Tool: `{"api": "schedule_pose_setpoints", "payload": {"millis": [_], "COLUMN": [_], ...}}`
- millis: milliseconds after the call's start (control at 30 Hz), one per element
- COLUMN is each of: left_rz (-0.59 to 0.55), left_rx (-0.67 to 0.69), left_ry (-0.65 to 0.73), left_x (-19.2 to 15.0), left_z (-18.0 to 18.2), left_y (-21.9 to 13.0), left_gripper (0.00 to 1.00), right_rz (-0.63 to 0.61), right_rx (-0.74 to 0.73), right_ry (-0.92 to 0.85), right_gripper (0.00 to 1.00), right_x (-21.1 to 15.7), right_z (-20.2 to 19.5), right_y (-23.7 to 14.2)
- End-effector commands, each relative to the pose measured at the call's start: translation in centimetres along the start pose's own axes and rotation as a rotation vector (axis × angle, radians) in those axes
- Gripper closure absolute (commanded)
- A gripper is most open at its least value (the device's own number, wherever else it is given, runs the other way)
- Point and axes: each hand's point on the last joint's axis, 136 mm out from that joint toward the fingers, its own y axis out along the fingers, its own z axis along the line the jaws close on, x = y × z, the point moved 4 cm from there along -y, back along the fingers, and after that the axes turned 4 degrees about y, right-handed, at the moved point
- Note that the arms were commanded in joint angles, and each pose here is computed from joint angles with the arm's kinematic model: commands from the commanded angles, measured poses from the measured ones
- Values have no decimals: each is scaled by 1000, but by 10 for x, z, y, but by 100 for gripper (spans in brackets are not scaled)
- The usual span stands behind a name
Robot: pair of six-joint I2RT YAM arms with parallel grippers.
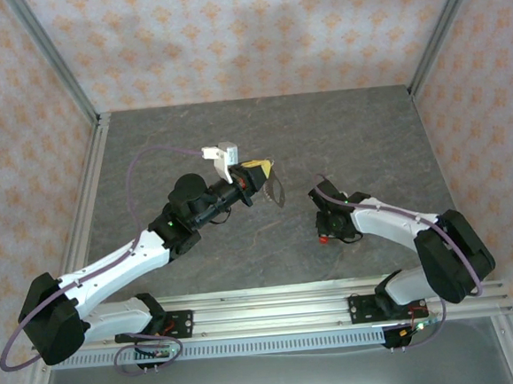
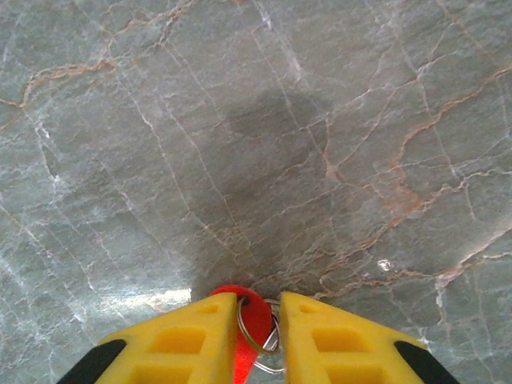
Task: Put the keys on the keyring
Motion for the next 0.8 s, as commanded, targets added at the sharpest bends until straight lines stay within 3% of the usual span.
{"api": "schedule_pose_setpoints", "payload": {"millis": [0,200,533,767], "left_rz": [-87,-87,-87,-82], "left_rx": [-47,-48,-51,-52], "left_ry": [8,7,5,8], "left_x": [26,27,27,27], "left_z": [-13,-13,-14,-15], "left_y": [-2,-2,-2,-2], "left_gripper": [100,100,100,100], "right_rz": [-22,-27,-49,-104], "right_rx": [-31,-29,-37,13], "right_ry": [-20,-19,-16,12], "right_gripper": [82,85,100,100], "right_x": [5,6,8,18], "right_z": [-1,-1,-5,-1], "right_y": [-4,-6,-13,-35]}}
